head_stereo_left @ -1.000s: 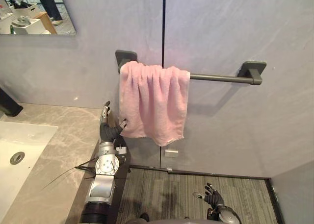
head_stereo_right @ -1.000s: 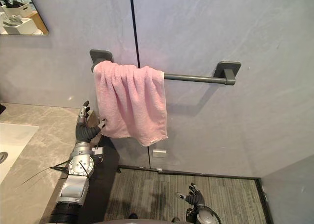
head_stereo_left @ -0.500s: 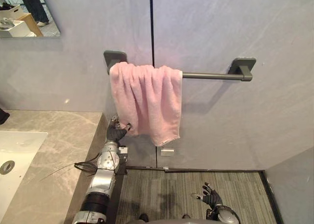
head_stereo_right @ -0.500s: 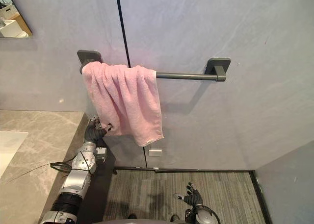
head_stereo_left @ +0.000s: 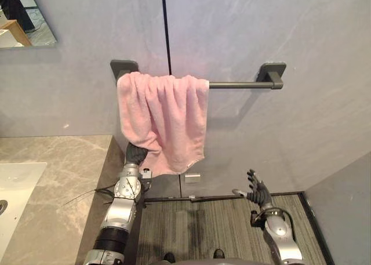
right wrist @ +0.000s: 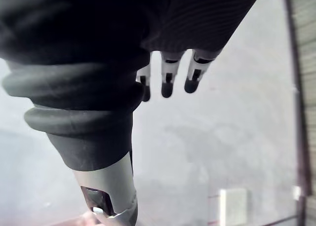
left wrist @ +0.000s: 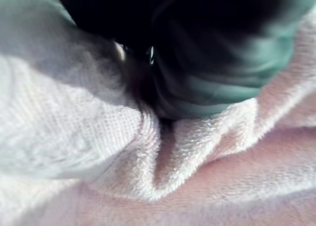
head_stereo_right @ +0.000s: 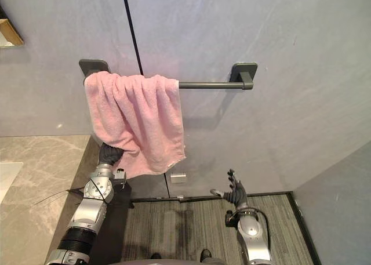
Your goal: Organize washtable
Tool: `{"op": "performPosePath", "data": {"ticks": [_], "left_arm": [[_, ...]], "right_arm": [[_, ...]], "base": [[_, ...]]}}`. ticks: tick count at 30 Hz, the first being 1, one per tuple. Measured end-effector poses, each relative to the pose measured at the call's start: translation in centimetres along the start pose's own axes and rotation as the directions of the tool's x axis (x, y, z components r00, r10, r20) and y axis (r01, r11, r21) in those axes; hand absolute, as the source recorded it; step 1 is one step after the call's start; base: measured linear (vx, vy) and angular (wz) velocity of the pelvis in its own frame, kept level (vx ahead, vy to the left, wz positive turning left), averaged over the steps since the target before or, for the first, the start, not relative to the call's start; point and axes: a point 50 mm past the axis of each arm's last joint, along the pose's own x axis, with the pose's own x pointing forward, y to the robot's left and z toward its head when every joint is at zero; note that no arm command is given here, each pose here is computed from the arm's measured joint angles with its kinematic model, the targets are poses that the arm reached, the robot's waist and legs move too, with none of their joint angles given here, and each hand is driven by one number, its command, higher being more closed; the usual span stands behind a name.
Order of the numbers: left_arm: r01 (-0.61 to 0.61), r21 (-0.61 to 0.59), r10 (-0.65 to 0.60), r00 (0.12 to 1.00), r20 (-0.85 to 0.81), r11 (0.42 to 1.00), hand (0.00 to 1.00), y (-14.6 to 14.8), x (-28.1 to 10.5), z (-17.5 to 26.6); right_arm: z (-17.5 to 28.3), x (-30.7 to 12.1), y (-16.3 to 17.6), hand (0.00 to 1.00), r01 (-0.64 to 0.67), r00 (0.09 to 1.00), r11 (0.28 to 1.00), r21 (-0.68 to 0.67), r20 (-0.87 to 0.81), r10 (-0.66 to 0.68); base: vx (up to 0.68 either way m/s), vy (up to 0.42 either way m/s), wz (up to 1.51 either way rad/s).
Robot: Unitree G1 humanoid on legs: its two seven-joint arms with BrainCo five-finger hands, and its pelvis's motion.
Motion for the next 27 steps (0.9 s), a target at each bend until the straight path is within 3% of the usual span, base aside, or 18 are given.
{"op": "performPosePath", "data": {"ticks": [4,14,27], "left_arm": [[0.022,-0.015,-0.021,0.997,0.071,1.000,1.00,-0.5,0.0,1.4],[0.105,-0.092,-0.095,0.990,0.109,0.990,1.00,-2.4,-0.3,2.5],[0.166,-0.180,-0.146,0.982,0.119,0.969,1.00,-4.8,-0.9,2.8]], "right_arm": [[3.6,1.0,0.5,0.00,-0.041,0.987,0.998,-0.042,0.151,0.047],[9.3,3.1,3.3,0.00,-0.196,0.911,0.973,-0.124,0.344,0.228],[11.4,4.9,6.0,0.00,-0.269,0.882,0.959,-0.094,0.377,0.284]], "base": [[-0.01,-0.008,-0.04],[-0.01,-0.009,0.04],[-0.03,-0.020,0.11]]}}
